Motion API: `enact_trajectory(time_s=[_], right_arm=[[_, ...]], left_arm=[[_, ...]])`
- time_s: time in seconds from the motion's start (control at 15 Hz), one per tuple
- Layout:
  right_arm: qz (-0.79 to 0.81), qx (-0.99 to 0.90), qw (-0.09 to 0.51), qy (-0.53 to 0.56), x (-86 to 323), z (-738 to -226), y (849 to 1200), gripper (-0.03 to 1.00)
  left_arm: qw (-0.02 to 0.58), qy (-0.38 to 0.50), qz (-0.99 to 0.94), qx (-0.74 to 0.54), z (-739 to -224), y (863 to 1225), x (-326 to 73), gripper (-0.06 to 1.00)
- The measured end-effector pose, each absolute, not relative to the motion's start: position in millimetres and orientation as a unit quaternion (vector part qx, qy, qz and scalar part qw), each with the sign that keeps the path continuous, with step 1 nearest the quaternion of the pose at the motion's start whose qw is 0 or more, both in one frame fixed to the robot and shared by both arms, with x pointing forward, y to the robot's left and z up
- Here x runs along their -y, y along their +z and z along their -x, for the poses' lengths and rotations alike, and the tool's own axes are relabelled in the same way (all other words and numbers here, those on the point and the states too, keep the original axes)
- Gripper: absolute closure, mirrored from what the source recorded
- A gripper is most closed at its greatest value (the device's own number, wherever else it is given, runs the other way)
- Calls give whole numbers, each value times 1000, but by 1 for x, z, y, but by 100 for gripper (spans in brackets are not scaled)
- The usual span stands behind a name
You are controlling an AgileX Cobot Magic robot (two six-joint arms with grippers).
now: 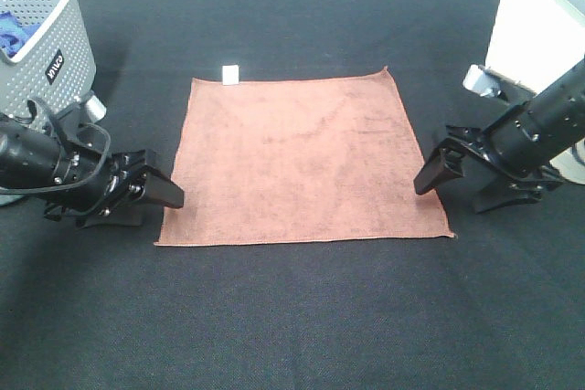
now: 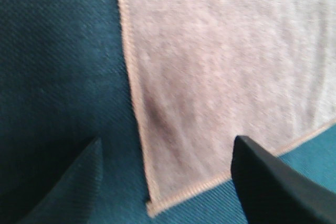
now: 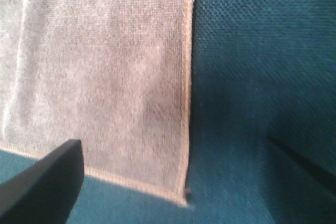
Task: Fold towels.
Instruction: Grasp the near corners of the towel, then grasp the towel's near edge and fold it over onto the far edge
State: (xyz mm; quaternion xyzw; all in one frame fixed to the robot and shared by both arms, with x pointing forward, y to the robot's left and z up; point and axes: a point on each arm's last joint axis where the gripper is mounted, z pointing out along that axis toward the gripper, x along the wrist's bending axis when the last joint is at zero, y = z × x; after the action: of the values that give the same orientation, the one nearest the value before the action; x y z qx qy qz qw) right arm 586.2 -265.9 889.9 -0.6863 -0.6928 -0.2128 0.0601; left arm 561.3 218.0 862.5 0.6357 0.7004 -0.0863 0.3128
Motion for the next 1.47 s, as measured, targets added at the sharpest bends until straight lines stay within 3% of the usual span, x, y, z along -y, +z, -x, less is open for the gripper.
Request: enact_trajectory(time_s=[0.4, 0.73, 0.87, 0.93, 1.0, 1.13, 1.2, 1.47], right_arm=[[683, 689, 77, -231, 262, -592, 880, 15], [662, 701, 103, -246, 227, -602, 873, 20], [671, 694, 102, -241, 228, -603, 870, 40], [677, 690, 98, -236, 229, -603, 868, 54], [677, 690, 98, -236, 229, -603, 868, 54], [686, 685, 99, -224, 230, -603, 863, 81], [689, 682, 101, -222, 230, -602, 862, 97], [684, 690, 105, -213, 231, -597, 877, 97]], left_arm=[[319, -108, -624, -705, -568, 855, -214, 26], [325, -130, -647, -677, -569, 851, -174, 26], [323, -135, -641, -682, -572, 848, -168, 41], [316, -136, -632, -694, -572, 845, -169, 60], [316, -136, -632, -694, -572, 845, -169, 60], [304, -135, -636, -696, -571, 840, -171, 93], [300, -139, -639, -695, -571, 840, -170, 94], [258, -158, -669, -679, -562, 848, -172, 94]])
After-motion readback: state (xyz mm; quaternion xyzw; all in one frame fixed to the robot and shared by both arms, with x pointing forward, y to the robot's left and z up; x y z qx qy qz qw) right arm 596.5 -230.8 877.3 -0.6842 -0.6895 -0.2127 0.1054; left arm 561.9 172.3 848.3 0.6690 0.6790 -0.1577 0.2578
